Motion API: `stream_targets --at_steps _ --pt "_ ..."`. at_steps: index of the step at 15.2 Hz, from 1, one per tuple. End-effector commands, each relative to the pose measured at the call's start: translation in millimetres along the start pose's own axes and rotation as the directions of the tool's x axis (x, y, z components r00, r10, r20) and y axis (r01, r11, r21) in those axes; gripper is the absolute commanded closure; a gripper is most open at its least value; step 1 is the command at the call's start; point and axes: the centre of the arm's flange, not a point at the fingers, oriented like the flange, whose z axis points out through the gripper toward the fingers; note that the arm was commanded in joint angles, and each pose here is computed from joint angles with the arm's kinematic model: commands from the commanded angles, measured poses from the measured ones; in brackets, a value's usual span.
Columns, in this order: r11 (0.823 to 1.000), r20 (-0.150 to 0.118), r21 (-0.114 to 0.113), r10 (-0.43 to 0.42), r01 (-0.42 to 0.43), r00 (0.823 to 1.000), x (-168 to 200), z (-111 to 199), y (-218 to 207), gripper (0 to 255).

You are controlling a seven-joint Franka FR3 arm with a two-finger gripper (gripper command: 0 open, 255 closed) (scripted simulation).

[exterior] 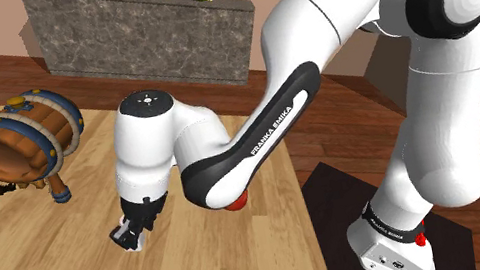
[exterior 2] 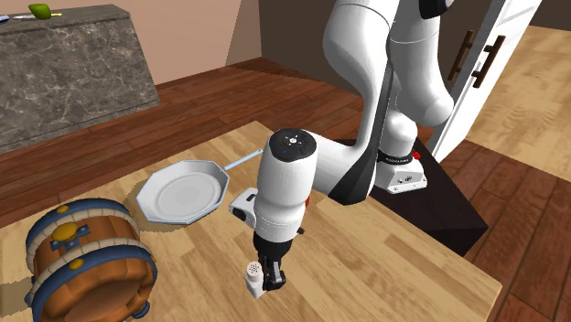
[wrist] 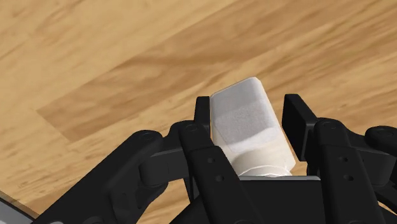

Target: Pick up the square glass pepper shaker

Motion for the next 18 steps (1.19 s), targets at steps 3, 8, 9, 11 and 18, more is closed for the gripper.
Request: stream_targets --at_steps 3,8,9,11,18 --pt "1.0 0.001 0.0 0.0 0.0 1.0 2.2 -9.5 -0.8 255" --pt "1.0 0.001 0.0 0.0 0.0 1.0 6.9 -35.5 -2.0 255" --pt "1.0 0.001 0.0 0.0 0.0 1.0 7.9 -40.7 -2.3 255" --pt "1.0 0.001 0.0 0.0 0.0 1.0 9.8 -51.0 -2.8 255" --pt "1.0 0.001 0.0 0.0 0.0 1.0 14.7 -77.8 -4.0 255"
